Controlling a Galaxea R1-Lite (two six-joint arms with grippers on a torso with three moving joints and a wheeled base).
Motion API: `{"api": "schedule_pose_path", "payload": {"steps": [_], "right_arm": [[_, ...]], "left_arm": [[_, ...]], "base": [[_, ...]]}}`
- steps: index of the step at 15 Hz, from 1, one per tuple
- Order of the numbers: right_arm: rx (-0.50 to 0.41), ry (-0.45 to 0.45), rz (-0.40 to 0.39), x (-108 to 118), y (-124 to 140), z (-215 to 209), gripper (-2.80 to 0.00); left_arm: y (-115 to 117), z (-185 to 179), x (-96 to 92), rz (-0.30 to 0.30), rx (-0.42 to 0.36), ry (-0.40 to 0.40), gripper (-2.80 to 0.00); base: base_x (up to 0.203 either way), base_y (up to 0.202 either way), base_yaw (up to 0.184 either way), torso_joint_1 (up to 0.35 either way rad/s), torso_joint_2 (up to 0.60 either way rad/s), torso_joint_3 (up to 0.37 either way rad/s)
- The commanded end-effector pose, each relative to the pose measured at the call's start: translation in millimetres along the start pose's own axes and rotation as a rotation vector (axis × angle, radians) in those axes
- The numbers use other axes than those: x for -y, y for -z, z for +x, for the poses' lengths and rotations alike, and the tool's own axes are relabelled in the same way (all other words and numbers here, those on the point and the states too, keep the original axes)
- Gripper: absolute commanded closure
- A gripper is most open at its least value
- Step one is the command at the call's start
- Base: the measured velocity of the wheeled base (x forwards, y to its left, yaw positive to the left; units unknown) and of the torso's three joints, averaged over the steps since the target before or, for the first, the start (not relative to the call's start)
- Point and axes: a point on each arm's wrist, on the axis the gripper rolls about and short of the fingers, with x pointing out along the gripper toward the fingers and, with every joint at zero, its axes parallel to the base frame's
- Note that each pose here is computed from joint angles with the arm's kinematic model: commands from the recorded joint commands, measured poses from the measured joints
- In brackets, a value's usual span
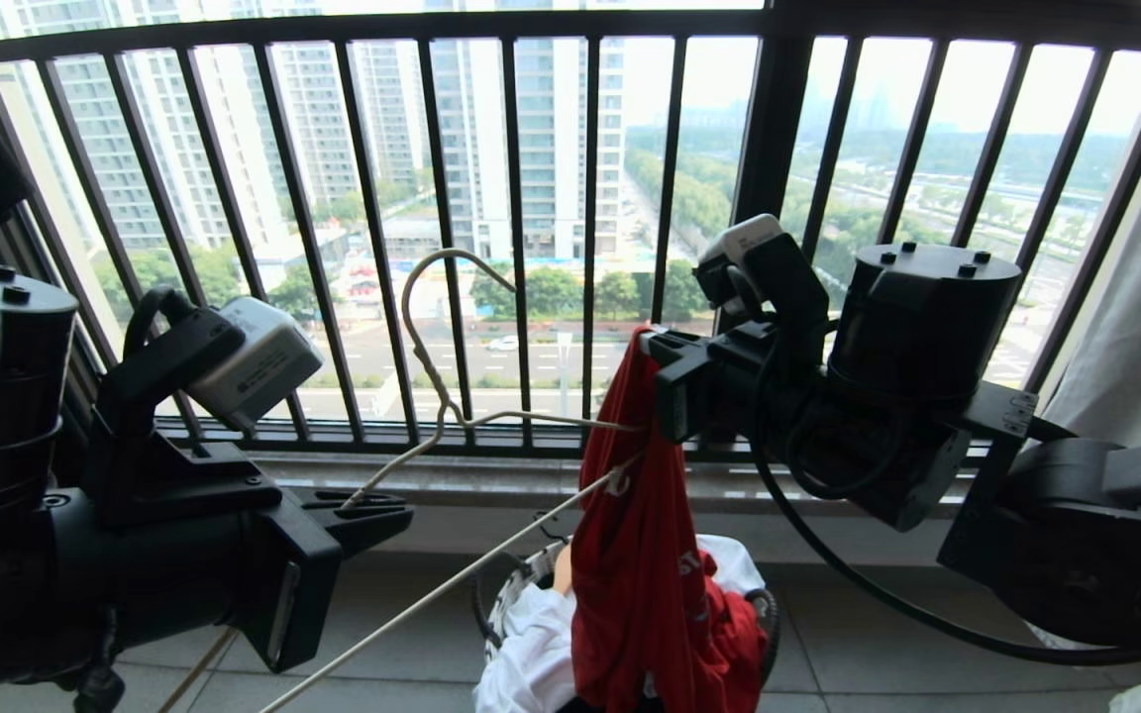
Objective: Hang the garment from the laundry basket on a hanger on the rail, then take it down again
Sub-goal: Hang the clothes on the clothes rack
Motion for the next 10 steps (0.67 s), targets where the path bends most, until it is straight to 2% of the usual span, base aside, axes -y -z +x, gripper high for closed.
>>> {"api": "schedule_pose_path", "payload": {"steps": [1, 10], "right_arm": [[0.009, 0.002, 0.000, 0.4, -2.0, -0.7, 0.00], [0.011, 0.027, 0.001, 7.5, -2.2, 2.1, 0.00]], "left_arm": [[-0.9, 7.1, -3.2, -0.007, 0.005, -0.024, 0.00], [-3.1, -3.9, -4.2, -0.002, 0.041, -0.058, 0.00]], "base": [[0.000, 0.000, 0.000, 0.000, 0.00, 0.000], [0.000, 0.000, 0.000, 0.000, 0.00, 0.000]]}}
